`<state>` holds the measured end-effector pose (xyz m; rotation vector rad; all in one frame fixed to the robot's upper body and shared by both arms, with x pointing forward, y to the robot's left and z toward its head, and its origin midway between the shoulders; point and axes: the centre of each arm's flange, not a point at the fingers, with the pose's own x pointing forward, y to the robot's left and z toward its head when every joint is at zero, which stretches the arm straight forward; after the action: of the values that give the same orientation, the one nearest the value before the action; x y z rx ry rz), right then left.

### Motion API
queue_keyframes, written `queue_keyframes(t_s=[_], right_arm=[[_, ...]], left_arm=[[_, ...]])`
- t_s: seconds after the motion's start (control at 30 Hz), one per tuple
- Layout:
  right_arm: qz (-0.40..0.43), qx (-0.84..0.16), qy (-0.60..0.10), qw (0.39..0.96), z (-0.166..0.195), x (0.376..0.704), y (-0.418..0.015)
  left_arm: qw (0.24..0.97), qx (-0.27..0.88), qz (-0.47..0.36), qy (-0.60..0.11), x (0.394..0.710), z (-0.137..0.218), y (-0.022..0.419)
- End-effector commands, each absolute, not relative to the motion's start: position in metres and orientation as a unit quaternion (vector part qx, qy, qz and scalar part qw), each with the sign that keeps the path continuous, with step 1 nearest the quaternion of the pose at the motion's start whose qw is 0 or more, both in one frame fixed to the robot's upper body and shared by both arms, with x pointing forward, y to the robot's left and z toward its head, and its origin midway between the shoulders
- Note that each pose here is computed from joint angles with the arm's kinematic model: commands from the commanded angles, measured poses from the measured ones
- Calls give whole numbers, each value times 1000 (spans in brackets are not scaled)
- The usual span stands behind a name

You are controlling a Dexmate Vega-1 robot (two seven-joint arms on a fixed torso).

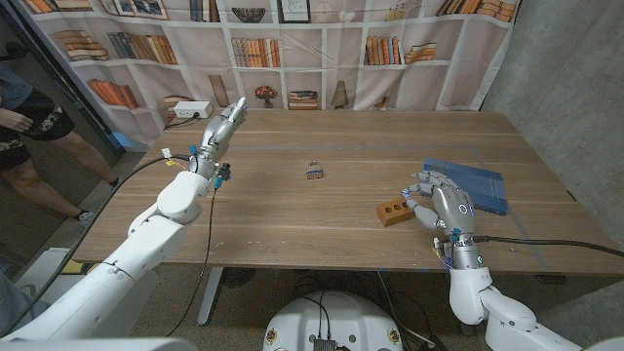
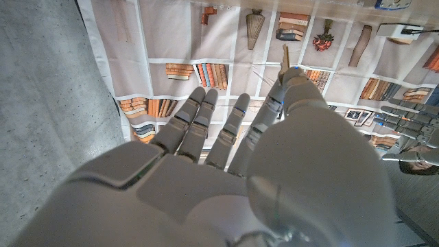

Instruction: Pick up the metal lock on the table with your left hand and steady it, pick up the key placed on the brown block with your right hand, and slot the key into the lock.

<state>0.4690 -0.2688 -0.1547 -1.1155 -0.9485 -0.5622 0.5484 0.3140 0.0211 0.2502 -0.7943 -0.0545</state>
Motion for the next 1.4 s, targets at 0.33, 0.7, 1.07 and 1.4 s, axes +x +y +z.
queue_keyframes(t_s=[0.33,0.7,1.07,1.4], right_arm=[[-257,-482,-436,715,-136,461,-255],[-260,-482,-435,715,-132,459,-251],[-274,-480,-437,710,-124,450,-246],[-277,-478,-428,715,-128,450,-245]], left_arm=[[858,247,-60,-447,547,45,296],[841,317,-54,-436,548,51,290],[797,423,-53,-428,546,65,284],[800,435,-54,-410,544,65,282]])
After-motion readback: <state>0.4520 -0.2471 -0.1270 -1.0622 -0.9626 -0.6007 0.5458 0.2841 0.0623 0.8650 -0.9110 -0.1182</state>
